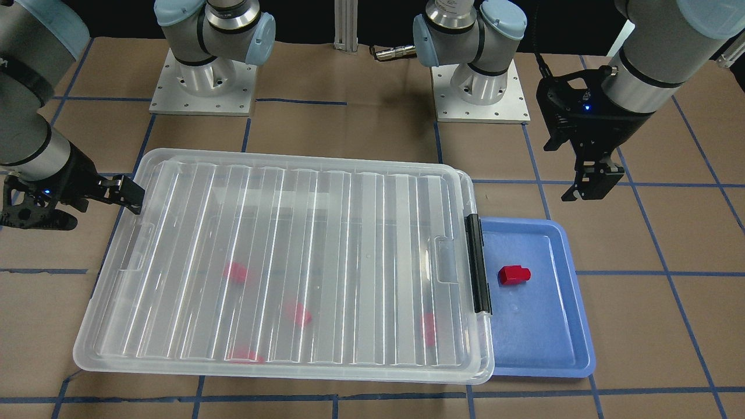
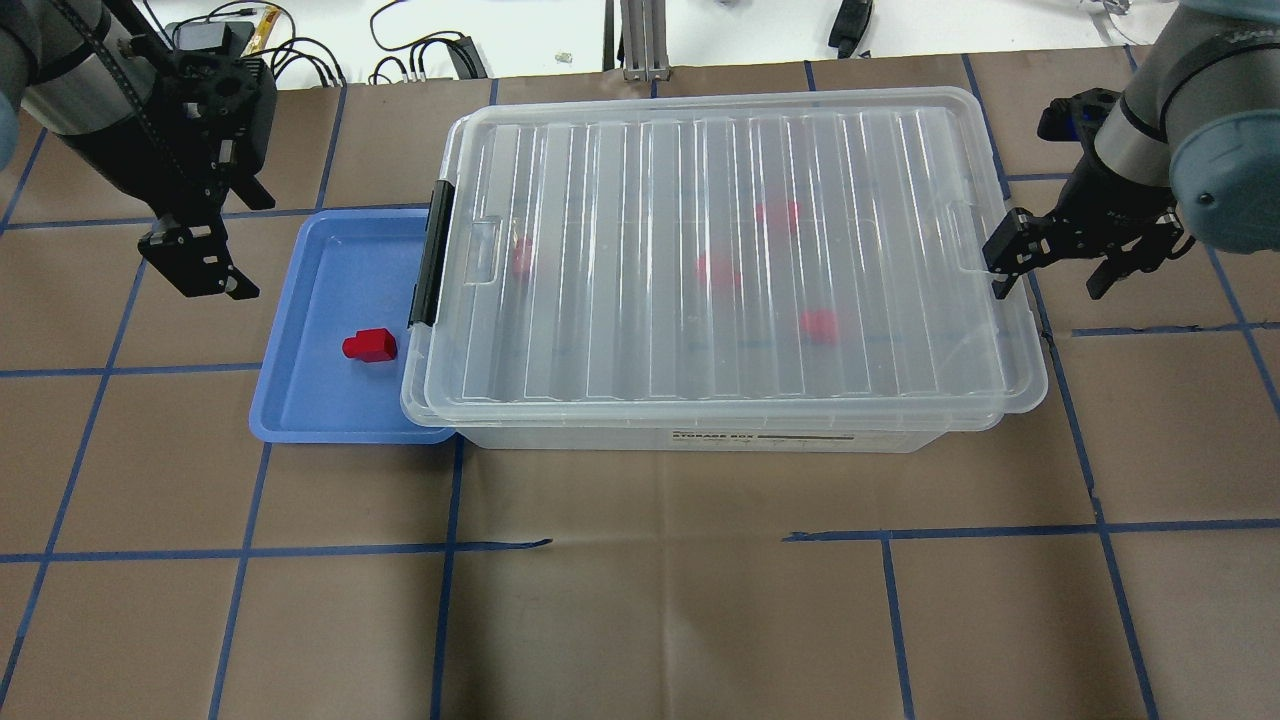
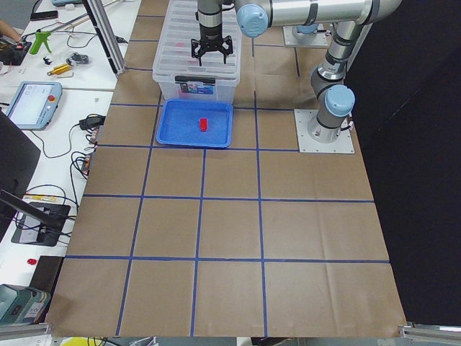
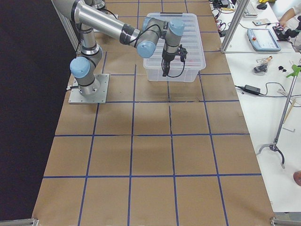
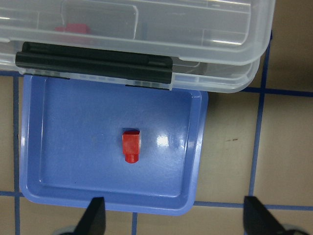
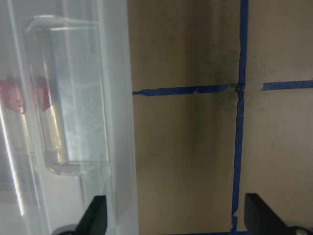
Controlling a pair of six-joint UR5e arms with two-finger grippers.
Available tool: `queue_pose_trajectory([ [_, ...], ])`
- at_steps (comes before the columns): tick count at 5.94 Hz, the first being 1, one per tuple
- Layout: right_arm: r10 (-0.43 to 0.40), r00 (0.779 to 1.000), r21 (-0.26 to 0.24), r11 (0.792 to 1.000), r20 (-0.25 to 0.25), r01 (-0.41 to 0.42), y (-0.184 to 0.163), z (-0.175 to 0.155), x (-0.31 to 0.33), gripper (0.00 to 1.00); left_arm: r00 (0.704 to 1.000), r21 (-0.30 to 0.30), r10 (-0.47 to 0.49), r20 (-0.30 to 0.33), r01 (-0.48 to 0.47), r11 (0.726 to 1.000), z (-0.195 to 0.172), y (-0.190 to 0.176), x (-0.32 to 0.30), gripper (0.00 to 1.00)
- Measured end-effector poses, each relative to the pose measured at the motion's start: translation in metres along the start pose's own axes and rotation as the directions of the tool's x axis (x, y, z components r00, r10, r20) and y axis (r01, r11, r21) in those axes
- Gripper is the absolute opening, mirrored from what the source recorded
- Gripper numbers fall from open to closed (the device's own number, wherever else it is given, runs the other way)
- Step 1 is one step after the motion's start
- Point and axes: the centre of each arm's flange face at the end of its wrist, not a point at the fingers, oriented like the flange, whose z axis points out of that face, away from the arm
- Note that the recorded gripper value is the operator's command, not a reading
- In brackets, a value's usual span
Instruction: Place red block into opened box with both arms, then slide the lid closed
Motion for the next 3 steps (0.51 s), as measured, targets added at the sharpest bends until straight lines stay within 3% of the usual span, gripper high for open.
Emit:
queue_pose_trajectory([
  [3,-0.042,0.999,0.006,0.999,0.003,0.042,-0.003,0.004,0.031,1.0,0.999,0.01,0.025,-0.04,-0.025,1.0,0.055,0.008,-0.023,0.99],
])
